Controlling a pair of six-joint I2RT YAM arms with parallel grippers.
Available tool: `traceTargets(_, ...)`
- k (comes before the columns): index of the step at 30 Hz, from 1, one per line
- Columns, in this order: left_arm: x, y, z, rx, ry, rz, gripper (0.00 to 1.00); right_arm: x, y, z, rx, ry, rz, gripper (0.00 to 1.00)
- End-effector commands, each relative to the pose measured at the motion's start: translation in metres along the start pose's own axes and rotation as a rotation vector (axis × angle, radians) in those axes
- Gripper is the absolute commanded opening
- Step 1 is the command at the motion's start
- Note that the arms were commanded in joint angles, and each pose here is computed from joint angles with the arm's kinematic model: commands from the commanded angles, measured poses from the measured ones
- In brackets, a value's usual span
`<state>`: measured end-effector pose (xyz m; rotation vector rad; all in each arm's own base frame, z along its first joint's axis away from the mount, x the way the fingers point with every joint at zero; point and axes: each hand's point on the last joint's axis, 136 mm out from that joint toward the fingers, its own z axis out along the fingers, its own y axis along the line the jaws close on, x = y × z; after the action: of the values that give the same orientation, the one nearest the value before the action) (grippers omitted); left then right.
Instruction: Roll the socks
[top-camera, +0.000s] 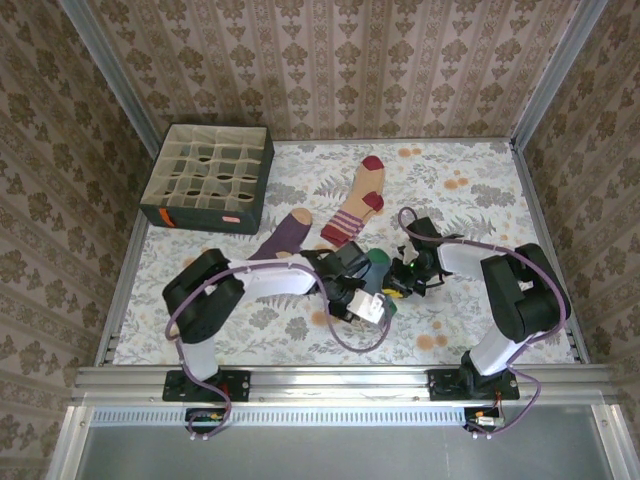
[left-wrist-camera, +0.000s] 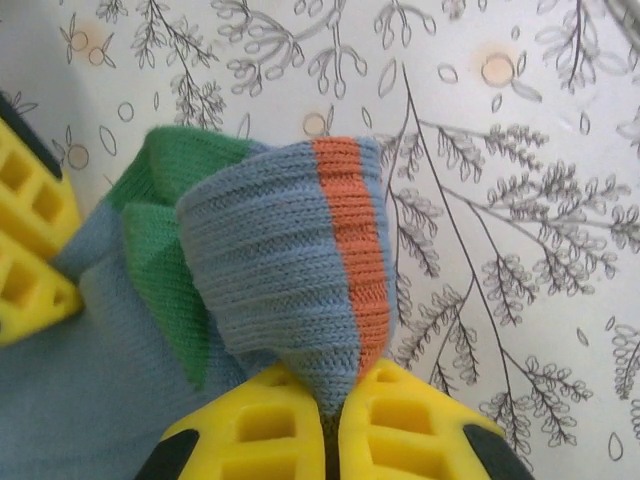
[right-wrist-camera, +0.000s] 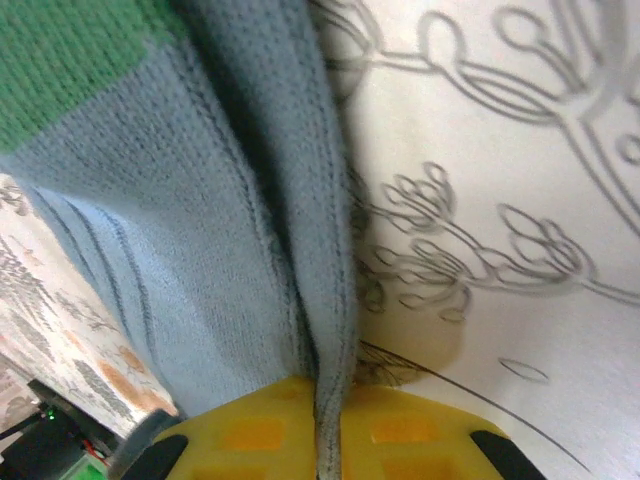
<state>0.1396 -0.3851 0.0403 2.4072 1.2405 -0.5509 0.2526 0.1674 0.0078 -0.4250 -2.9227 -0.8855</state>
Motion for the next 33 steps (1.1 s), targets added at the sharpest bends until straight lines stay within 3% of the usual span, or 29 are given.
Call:
traceTargets(1,-0.003,-0.023,0.003,0.221,-0.022,-0.151,0.0,-0.046,0.018,0.019,-0.068,-0.183,-0.14,0.05)
traceTargets(7,0.005,-0.006,0.007,0.321,-0.025,-0.405,0.0,-0.048,0.027,0.007,-0.101,-0.209,-0.168,0.1)
traceTargets(18,0.028,0.007,0.012,0.426,-0.034,-0.768,0.0,-0.036,-0.011,-0.036,-0.016,-0.331,-0.054,0.49)
traceTargets(26,0.036,0.021,0.018,0.439,-0.064,-0.924,0.0,-0.009,-0.002,-0.054,-0.093,-0.378,-0.102,0.45)
traceTargets(33,0.049,0.022,0.032,0.475,0.004,-1.041,0.0,0.013,0.016,-0.049,-0.128,-0.358,-0.171,0.43)
